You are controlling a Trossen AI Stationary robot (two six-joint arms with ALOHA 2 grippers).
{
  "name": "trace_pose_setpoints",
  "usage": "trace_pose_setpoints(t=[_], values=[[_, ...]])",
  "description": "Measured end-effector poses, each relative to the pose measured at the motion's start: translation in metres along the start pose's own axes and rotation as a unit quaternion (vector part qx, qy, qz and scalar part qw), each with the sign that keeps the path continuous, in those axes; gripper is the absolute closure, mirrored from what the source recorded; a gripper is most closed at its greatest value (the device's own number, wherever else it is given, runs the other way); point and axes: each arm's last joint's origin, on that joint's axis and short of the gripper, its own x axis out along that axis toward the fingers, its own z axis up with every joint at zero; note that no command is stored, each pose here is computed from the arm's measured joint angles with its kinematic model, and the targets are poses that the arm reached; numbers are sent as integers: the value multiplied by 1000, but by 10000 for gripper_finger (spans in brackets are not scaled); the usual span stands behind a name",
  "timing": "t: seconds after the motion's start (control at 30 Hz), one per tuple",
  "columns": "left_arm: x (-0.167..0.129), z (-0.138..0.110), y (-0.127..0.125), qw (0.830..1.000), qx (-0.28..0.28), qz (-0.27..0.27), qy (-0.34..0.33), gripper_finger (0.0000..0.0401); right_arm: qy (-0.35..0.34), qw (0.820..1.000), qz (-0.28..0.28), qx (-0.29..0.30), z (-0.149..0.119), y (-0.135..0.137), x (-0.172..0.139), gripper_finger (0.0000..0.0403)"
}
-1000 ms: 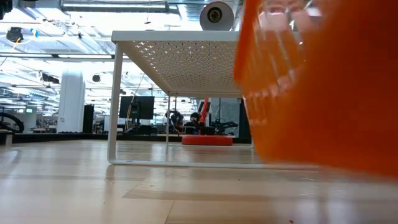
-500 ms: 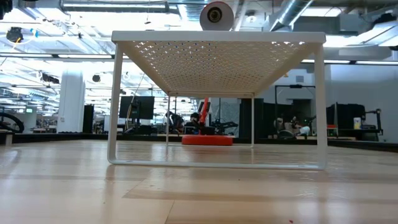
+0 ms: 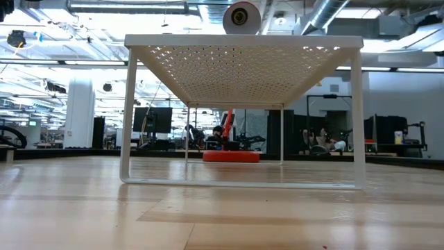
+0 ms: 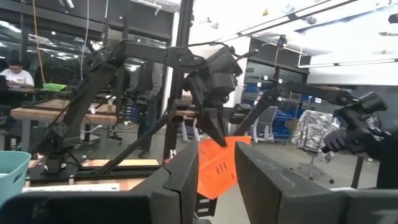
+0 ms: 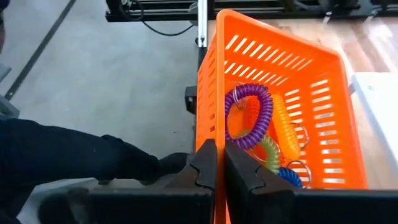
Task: Pick & Place Office Desk Supplies
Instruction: Put the orange bin on the shelf
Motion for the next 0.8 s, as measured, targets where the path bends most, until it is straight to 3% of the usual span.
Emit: trace_pose_setpoints(t=[0.53,0.8], values=[[0,0,-1,1000,2,-14,2,303,61,997,-39,-30,40,-50,8,398],[0,-2,-1,1000,6,-18,8,303,89,993,-73,-31,46,-74,19,398]])
